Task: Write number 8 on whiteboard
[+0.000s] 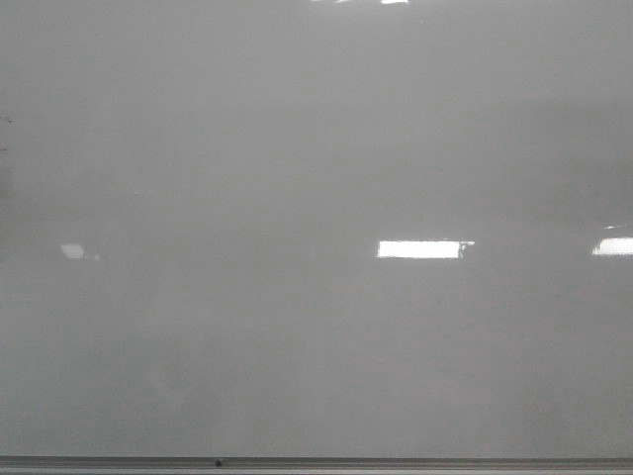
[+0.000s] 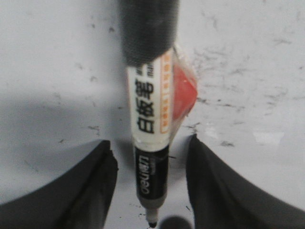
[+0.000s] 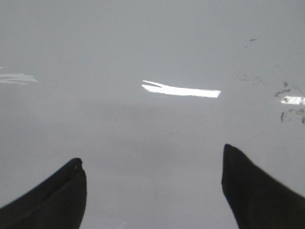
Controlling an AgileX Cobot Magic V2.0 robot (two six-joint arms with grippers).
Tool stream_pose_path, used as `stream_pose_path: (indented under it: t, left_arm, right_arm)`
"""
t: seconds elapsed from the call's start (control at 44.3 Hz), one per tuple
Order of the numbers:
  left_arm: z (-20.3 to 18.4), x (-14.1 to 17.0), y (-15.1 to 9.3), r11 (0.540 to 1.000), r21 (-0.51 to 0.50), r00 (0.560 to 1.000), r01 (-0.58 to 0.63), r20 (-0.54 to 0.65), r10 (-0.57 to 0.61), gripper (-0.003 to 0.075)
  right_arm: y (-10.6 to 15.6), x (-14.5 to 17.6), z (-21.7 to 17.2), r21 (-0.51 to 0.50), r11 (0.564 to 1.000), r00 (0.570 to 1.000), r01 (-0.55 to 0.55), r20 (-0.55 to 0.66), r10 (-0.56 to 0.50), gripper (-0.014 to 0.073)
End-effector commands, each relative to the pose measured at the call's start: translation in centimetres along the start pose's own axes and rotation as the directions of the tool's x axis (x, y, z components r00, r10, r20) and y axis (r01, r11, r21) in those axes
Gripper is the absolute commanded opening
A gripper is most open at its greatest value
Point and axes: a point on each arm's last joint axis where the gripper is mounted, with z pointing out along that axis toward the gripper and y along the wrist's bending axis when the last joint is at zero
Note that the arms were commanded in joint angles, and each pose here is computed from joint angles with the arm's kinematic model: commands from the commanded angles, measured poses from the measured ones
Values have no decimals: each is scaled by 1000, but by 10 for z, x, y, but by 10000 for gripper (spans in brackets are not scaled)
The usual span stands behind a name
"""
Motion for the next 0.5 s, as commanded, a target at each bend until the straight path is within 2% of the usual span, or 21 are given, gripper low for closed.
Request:
stream_pose_path:
  t: [0.0, 0.203, 0.406, 0.474]
  left_arm:
    - [-9, -21, -2, 1000, 4, 992, 4, 125, -5, 207]
    - [-10, -19, -2, 1000, 5, 996, 4, 92, -5, 59]
    - [-37, -19, -2, 1000, 11, 1000, 4, 8, -4, -20]
    - [-52, -23, -6, 1000, 23, 1000, -5, -25, 5, -19]
  right_arm:
    - [-1, -18, -1, 12, 1000, 995, 1, 104, -3, 603]
    - [-1, -18, -1, 12, 1000, 995, 1, 104, -3, 603]
    - [-1, -18, -1, 12, 1000, 995, 1, 103, -3, 603]
    - [-1, -17, -1, 11, 1000, 996, 1, 93, -2, 603]
